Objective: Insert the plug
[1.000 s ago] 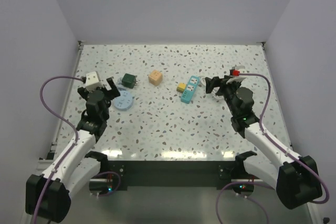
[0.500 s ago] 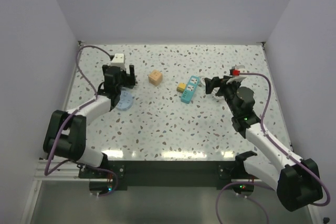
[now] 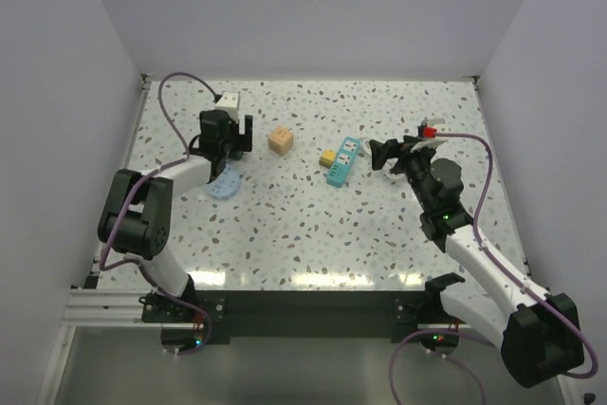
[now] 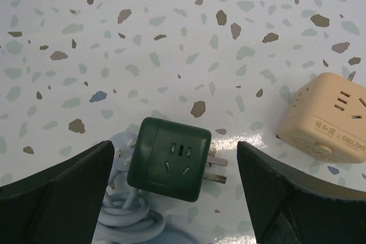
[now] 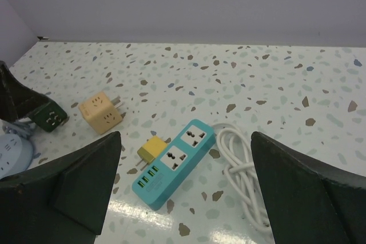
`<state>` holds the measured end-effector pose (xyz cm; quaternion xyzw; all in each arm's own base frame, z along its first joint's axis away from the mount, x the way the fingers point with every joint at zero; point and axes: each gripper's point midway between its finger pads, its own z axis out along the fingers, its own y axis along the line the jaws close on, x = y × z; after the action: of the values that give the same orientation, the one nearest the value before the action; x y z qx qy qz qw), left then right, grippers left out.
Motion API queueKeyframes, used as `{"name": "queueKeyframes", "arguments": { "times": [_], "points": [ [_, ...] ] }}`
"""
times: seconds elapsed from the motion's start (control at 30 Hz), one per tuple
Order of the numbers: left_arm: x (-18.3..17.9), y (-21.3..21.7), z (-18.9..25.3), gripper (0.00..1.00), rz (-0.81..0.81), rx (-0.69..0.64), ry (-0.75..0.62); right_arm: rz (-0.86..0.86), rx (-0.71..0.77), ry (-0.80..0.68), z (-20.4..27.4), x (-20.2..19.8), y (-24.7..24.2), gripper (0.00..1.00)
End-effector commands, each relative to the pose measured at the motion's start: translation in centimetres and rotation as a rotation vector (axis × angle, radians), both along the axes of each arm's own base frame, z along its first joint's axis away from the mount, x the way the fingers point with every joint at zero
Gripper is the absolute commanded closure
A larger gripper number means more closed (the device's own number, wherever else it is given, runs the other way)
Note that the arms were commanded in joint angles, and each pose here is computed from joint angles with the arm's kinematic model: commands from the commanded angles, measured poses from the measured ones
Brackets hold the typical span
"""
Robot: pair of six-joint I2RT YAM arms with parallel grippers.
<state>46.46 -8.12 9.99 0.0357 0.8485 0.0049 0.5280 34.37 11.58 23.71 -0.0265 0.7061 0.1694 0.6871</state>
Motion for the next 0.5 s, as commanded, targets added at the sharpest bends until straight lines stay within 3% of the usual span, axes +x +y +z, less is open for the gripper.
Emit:
{"name": "queueKeyframes", "arguments": {
  "times": [0.0, 0.33, 0.47],
  "points": [
    [0.9, 0.3, -0.2, 0.07, 0.014, -0.004, 0.025, 0.022, 0.027, -0.034, 1.8, 0.1, 0.5, 0.01],
    [0.9, 1.3, -2.5, 0.08, 0.058, -0.013, 0.098, 0.028, 0.032, -0.035, 2.0, 0.0, 0.6, 0.01],
    [0.9, 0.7, -3.0, 0.26, 0.027, -0.022, 0.119, 0.031, 0.032, -0.032, 2.0, 0.0, 0.7, 0.01]
  ]
}}
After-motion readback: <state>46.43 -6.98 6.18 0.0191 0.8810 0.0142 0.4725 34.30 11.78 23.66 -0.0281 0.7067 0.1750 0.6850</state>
